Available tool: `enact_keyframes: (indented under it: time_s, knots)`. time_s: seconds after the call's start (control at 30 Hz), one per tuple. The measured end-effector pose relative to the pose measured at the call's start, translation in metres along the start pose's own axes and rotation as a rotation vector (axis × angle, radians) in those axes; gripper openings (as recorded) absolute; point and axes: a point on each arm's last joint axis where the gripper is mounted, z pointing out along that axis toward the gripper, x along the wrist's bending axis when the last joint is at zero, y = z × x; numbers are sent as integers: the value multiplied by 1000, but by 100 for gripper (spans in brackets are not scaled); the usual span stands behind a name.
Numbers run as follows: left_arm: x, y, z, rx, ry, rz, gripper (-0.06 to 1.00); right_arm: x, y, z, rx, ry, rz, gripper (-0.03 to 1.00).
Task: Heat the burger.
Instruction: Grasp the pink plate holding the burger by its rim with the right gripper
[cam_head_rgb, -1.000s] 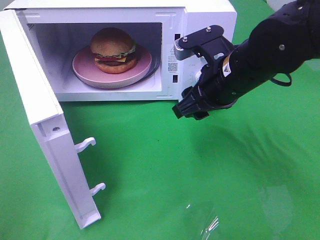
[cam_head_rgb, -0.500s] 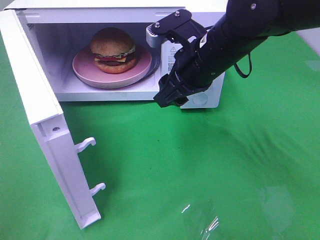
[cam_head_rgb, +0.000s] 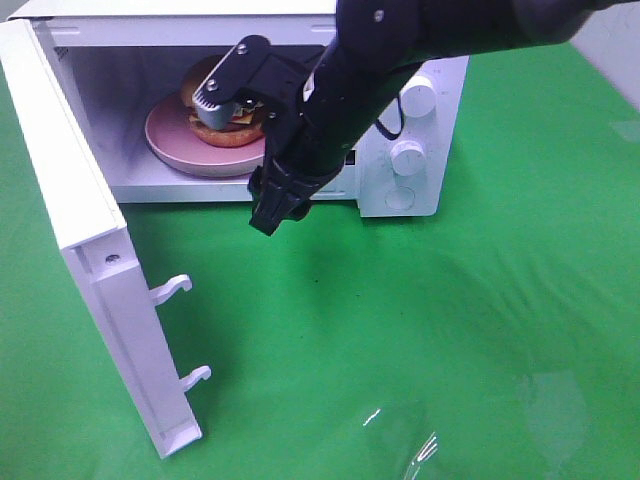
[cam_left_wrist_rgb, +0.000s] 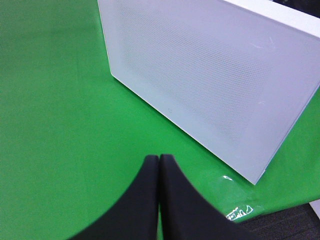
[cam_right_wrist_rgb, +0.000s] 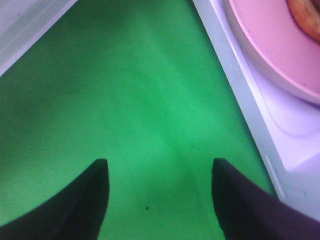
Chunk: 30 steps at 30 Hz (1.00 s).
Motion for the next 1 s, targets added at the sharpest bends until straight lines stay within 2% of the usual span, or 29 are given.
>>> enact_keyframes:
  time_s: [0.03,0.07,0.1,0.23,0.5,0.77,1.0]
  knots:
    - [0,0,0,0,0,0,0,6,9,7,4,-15,-76,58]
    - [0,0,0,0,0,0,0,6,9,7,4,-15,-76,58]
    - [0,0,0,0,0,0,0,10,18,12,1,-34,-145,58]
    - [0,0,0,0,0,0,0,14,28,23,14,-69,-246,57]
    - [0,0,0,0,0,0,0,5,37,40,39,-134,-318,56]
    - [0,0,0,0,0,0,0,0,41,60,52,-170,-324,55]
    - [0,0,0,0,0,0,0,-9,44,72,68,-256,-331,55]
